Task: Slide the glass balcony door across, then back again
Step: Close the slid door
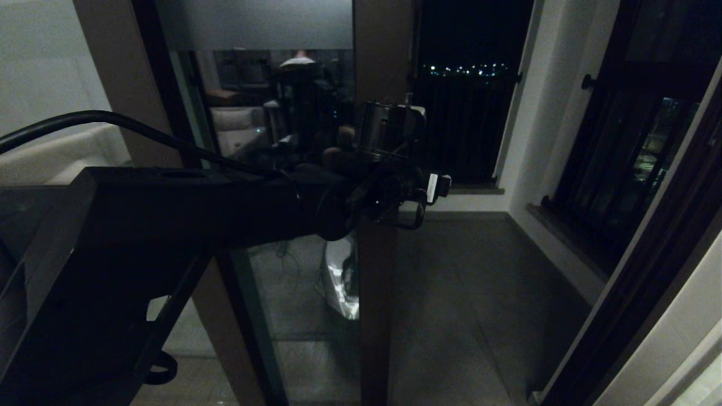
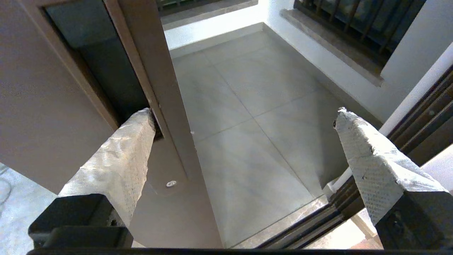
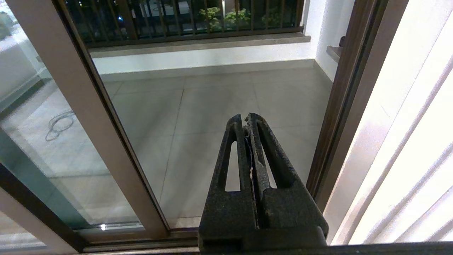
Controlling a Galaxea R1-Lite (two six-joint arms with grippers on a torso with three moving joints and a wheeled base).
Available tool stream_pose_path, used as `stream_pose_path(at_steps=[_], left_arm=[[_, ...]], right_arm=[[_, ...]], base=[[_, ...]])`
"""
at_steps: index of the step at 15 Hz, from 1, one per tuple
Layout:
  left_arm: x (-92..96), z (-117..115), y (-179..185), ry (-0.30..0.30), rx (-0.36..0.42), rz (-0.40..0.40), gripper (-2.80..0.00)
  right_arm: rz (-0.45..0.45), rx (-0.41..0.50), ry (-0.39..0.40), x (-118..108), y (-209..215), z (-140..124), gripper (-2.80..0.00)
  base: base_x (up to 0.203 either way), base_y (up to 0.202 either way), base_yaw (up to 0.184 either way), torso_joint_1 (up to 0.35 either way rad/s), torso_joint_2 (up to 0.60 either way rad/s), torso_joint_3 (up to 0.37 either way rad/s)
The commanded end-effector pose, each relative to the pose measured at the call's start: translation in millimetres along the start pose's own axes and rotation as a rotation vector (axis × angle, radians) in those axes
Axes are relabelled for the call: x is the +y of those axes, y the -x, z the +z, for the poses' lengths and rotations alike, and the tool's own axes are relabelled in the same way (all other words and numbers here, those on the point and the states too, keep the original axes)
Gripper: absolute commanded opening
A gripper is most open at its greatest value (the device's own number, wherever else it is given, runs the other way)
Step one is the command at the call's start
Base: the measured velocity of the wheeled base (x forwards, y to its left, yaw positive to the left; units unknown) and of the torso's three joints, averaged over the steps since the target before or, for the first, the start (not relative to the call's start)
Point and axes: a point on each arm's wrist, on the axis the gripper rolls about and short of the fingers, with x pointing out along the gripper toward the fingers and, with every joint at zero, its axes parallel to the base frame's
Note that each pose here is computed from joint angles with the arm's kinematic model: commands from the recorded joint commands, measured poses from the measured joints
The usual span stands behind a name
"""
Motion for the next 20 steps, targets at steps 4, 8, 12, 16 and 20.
stream_pose_path(at_steps=[4,8,12,16,20], left_arm=[[-9.6,-9.2,-5.0,-0.007,0.020,-0.019,0.00],[-14.1,-10.2,-9.3,-0.001,-0.020,-0.026,0.00],[-14.6,-8.9,-8.1,0.000,-0.024,-0.026,0.00],[-13.0,8.2,7.6,0.015,-0.061,0.047,0.00],[-9.2,33.0,42.2,0.027,-0.098,0.043,0.00]], right_arm=[[0.001,0.002,0.000,0.0,-0.1,-0.4,-2.80],[0.001,0.002,0.000,0.0,-0.1,-0.4,-2.80],[0.001,0.002,0.000,0.0,-0.1,-0.4,-2.80],[-0.001,0.002,0.000,0.0,-0.1,-0.4,-2.80],[0.001,0.002,0.000,0.0,-0.1,-0.4,-2.80]], base=[[0.000,0.000,0.000,0.000,0.00,0.000],[0.000,0.000,0.000,0.000,0.00,0.000],[0.000,0.000,0.000,0.000,0.00,0.000],[0.000,0.000,0.000,0.000,0.00,0.000],[0.000,0.000,0.000,0.000,0.00,0.000]])
